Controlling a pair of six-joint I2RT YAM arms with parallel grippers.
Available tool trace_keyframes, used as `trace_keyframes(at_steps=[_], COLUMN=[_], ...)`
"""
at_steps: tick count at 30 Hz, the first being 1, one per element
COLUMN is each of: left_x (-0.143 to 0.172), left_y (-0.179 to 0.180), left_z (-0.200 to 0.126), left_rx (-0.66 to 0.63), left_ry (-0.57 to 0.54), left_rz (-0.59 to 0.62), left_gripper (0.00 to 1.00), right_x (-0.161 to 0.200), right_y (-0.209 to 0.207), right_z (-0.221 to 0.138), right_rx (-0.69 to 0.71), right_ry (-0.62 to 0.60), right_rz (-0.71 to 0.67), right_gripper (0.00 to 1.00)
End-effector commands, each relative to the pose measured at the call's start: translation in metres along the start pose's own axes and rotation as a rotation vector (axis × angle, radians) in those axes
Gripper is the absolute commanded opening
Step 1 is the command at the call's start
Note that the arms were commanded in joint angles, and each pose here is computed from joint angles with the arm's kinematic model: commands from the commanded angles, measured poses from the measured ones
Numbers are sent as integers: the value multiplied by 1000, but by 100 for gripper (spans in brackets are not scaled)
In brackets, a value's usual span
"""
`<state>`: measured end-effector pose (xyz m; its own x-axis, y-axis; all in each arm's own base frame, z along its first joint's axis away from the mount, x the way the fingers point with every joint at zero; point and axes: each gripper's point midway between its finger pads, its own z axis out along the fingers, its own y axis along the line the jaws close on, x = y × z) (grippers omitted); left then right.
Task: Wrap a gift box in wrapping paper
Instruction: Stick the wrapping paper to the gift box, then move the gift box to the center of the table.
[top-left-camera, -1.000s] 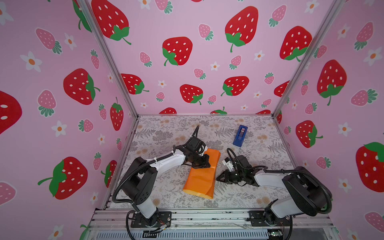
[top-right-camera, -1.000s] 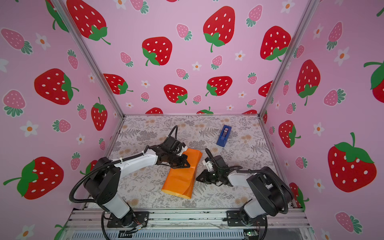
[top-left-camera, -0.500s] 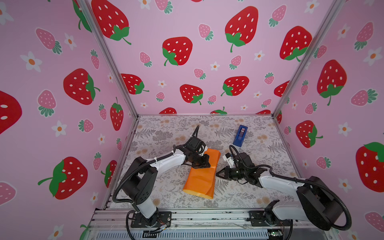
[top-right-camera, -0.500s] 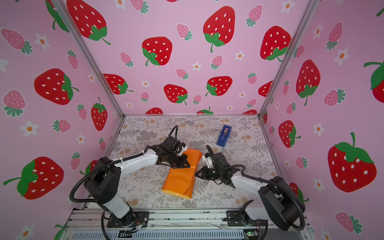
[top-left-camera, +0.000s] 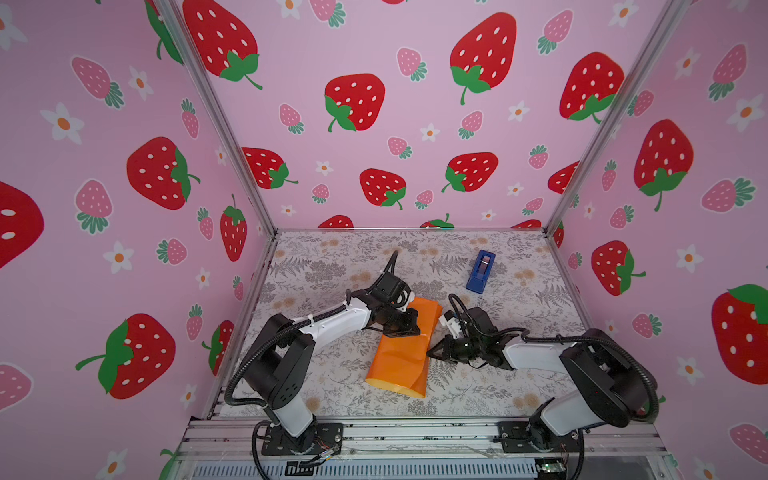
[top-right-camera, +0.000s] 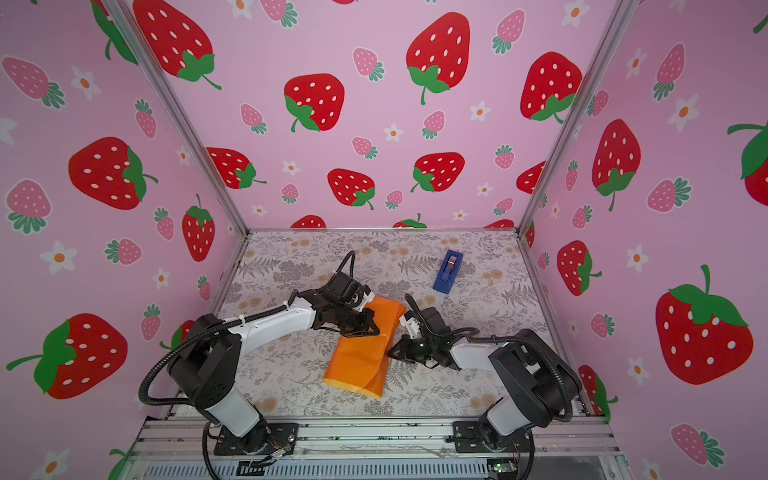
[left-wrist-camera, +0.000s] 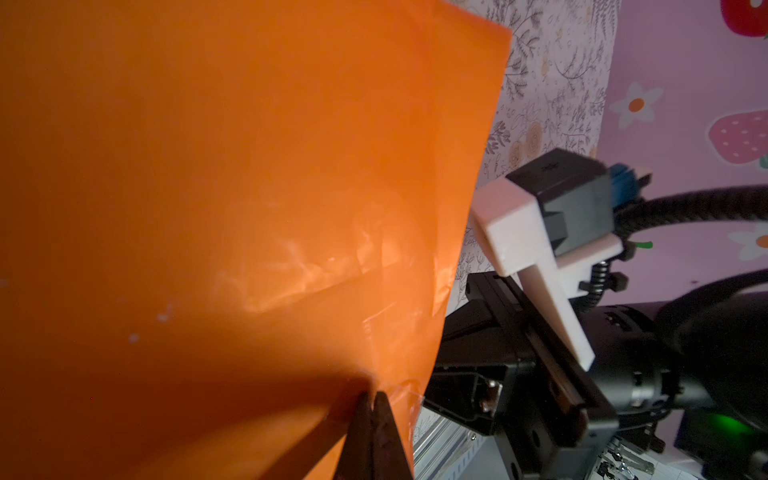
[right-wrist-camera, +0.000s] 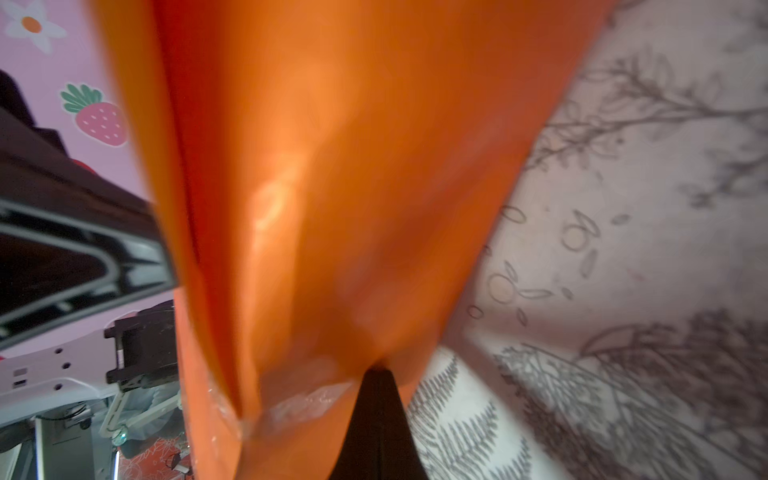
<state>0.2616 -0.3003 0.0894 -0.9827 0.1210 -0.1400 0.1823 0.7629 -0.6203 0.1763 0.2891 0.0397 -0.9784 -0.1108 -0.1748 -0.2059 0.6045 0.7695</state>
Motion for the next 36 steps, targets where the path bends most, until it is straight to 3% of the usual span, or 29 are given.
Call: trace_keyframes(at_steps=[1, 4, 6, 10, 15, 19, 26, 36], left_x=[24, 5, -11, -29, -23, -6, 4, -27], left_y=[47, 26, 7, -5, 38, 73, 77, 72], left_z=[-2, -20, -39, -79, -99, -89, -55, -39], left_rx=[-211, -188, -175, -195, -213, -171, -2, 83], left_ry=[76, 27, -26, -119, -137, -69, 21, 4], left_rz=[-89, -50, -6, 38, -24, -108, -143, -161], left_gripper=[0, 9, 18, 33, 53, 60, 64, 57], right_x=[0, -3, -8, -20, -27, -32, -48, -96], right_y=[-21, -23, -14, 15, 50, 47, 43, 43], right_z=[-17, -32, -40, -49, -43, -31, -7, 5], right_rx=[170, 243, 234, 147, -49, -57, -53, -48], right_ry=[-33, -59, -86, -143, -149, -126, -99, -126], right_rz=[-2, -19, -26, -40, -36, -18, -12, -39], right_gripper=[0, 0, 6, 26, 57, 66, 65, 52])
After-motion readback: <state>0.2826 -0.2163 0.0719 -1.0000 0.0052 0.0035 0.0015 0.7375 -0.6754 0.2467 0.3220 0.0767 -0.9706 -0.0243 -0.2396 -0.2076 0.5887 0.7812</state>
